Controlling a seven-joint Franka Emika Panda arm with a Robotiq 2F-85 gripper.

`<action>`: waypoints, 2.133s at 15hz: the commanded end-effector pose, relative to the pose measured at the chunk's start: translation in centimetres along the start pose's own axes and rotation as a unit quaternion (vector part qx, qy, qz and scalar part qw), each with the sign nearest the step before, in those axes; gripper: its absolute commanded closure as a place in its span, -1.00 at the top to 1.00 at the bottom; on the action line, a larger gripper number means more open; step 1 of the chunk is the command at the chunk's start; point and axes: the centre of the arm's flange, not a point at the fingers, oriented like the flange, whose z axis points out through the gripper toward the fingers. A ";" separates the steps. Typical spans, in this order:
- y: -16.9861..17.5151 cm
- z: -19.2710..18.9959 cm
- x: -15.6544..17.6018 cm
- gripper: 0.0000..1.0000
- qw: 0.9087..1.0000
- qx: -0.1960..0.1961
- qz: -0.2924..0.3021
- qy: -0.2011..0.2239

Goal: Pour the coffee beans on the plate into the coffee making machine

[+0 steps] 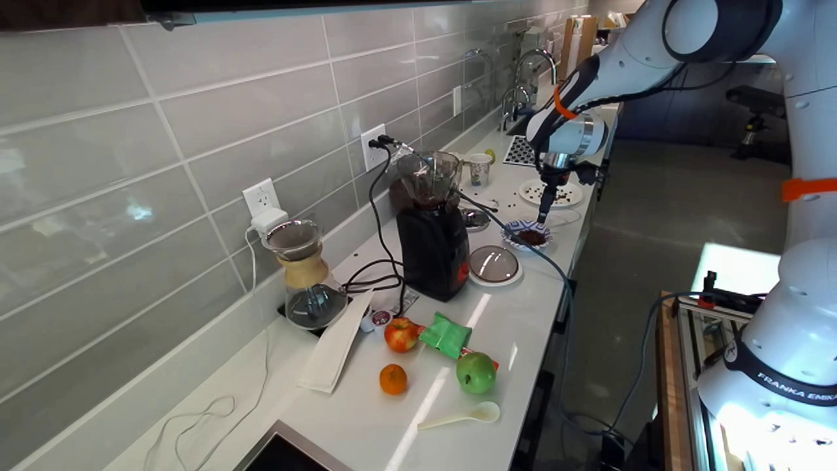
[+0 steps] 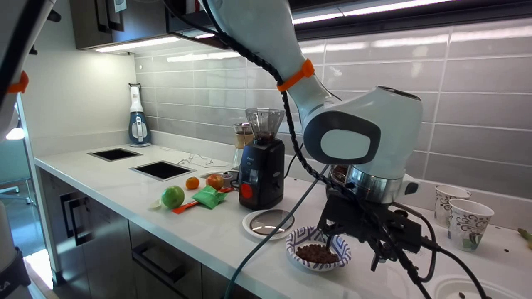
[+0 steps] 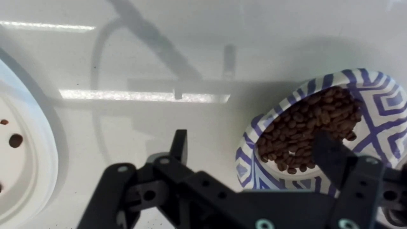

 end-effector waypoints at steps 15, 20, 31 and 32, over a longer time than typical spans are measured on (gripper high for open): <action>-0.4 3.7 2.5 -0.96 0.999 0.010 -0.008 0.041; -0.2 3.6 2.4 -0.98 0.999 0.024 -0.005 0.049; 0.0 1.6 0.9 -0.98 0.988 0.100 -0.010 0.115; 0.1 1.4 0.6 -0.98 0.988 0.105 -0.012 0.117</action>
